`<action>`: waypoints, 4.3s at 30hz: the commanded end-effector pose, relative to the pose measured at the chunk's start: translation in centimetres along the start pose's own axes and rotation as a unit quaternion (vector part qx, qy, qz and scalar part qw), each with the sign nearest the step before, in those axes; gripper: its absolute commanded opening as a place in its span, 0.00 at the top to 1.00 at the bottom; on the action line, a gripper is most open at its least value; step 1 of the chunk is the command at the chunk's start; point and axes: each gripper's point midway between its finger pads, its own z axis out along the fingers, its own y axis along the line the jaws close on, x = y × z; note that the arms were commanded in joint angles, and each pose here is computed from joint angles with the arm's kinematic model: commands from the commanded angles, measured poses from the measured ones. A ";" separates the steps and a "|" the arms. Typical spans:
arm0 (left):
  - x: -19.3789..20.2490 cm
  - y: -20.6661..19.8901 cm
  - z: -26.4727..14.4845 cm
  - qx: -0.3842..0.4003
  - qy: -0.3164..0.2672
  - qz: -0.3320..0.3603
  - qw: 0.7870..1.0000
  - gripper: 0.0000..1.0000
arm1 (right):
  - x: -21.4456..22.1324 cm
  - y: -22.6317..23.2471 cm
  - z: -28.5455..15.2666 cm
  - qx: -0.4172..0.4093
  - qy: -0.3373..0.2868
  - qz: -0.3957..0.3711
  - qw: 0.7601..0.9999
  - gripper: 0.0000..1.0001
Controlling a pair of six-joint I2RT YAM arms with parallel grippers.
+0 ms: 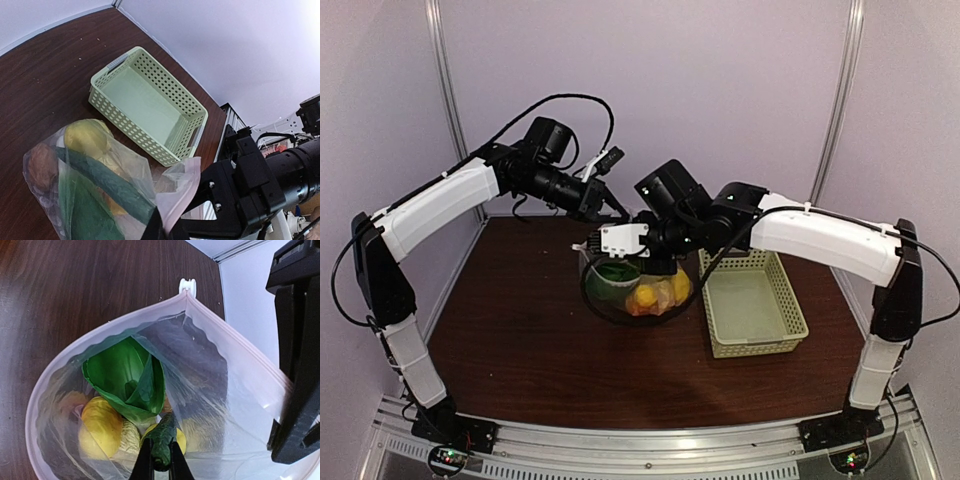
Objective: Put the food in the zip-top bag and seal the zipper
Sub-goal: Adjust the fake vegetable in the zipper food storage bag, then pass from the left arm to the right, then pass from the right arm to the left
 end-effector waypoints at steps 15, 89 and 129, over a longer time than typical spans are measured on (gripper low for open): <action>-1.5 -1.0 -1.2 0.004 -0.031 0.025 0.999 0.96 | 0.4 -0.1 -1.9 -0.037 0.038 0.015 0.998 0.72; 5.2 -1.2 -1.6 0.060 -0.238 0.043 0.969 0.37 | -1.4 2.3 -11.8 -0.102 -0.096 0.002 0.990 0.99; 9.8 -4.3 -2.1 0.098 -0.302 0.107 0.942 0.69 | -0.9 3.4 -11.0 -0.116 -0.082 0.002 0.990 0.95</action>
